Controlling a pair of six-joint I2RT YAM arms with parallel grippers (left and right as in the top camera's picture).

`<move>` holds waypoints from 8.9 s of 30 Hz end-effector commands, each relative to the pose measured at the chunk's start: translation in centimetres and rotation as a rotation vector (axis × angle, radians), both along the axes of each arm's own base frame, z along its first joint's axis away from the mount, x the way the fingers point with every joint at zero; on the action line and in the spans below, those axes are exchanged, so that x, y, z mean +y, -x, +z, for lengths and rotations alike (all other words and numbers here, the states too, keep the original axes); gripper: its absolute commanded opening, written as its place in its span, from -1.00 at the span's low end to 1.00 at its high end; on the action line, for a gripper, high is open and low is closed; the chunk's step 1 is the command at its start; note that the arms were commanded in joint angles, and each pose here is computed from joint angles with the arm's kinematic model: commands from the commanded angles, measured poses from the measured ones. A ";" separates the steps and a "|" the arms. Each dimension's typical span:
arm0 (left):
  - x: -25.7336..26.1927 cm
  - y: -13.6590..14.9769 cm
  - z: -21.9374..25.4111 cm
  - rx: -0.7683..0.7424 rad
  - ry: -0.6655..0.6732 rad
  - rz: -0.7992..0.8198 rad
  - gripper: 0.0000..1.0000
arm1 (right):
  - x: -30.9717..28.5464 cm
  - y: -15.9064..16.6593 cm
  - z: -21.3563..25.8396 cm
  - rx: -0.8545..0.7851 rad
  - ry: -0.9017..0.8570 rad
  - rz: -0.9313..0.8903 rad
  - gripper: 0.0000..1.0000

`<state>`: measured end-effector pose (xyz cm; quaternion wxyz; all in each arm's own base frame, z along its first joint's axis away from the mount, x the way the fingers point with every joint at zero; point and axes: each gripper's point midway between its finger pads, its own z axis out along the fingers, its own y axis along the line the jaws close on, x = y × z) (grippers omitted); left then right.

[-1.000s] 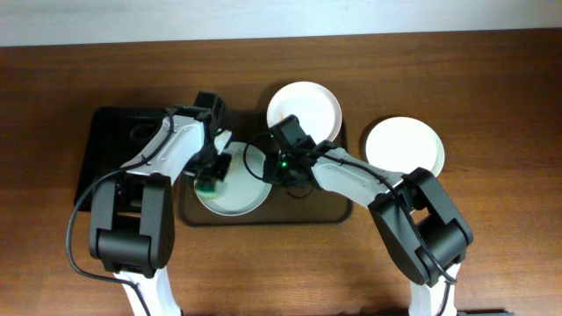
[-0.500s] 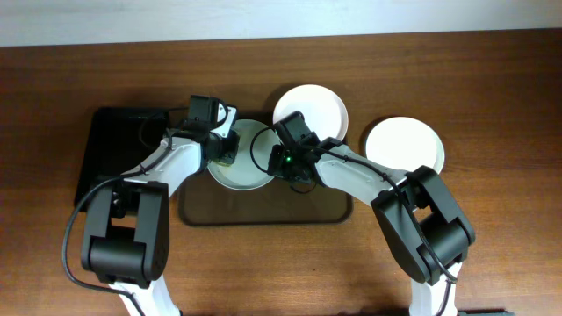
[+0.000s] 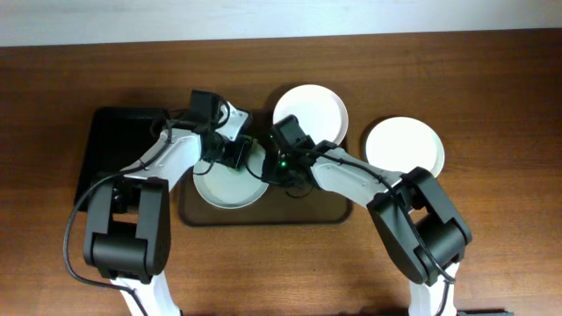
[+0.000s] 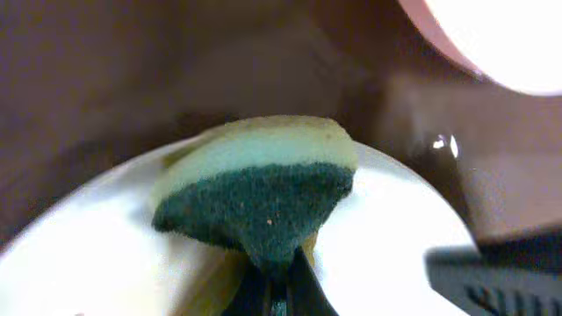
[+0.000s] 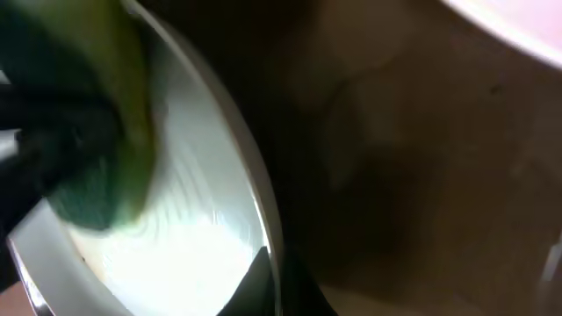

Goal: Clean dirty plates on tray and stack at the side
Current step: 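Scrub the blue-green plate with the sponge in the left gripper, then carry the blue-green plate with the right gripper onto the white plate, then grip the pink plate with the right gripper and drag it to tray center, then scrub the pink plate with the sponge in the left gripper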

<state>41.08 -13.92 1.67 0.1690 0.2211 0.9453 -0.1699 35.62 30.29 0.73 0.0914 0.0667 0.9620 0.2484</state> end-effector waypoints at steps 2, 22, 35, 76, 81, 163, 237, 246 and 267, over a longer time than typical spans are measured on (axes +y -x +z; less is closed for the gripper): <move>-0.1 -2.9 6.3 -0.047 0.057 -0.002 -0.99 | 0.8 0.6 -0.6 0.011 -0.007 0.037 -0.92; 7.9 -3.9 2.7 -0.065 -0.271 0.242 -0.99 | 0.8 0.6 -0.7 0.011 -0.004 0.036 -0.92; 12.2 -6.6 14.2 -0.072 -0.189 0.408 -0.99 | -6.4 -1.3 11.9 -0.130 0.559 0.196 -0.92; 12.2 -6.5 14.1 -0.064 -0.190 0.406 -0.99 | -36.7 0.0 17.3 0.052 0.490 -0.492 -0.92; 12.2 -6.5 14.1 -0.064 -0.190 0.406 -0.99 | -39.2 1.6 7.3 0.109 0.409 -0.581 -0.92; 12.1 -6.2 14.0 -0.053 -0.189 0.403 -0.99 | -5.4 -1.8 1.4 0.302 0.201 0.104 -0.92; 1.1 1.3 -1.6 0.363 -0.029 0.060 -0.99 | -1.8 -2.9 -2.9 0.253 0.005 0.151 -0.92; 12.0 -3.1 -2.6 0.237 -0.265 0.399 -0.99 | -1.8 -2.9 -2.9 0.251 0.006 0.154 -0.92; 10.8 1.6 -2.6 0.428 -0.280 0.353 -0.99 | -1.8 -3.0 -2.9 0.249 0.009 0.153 -0.92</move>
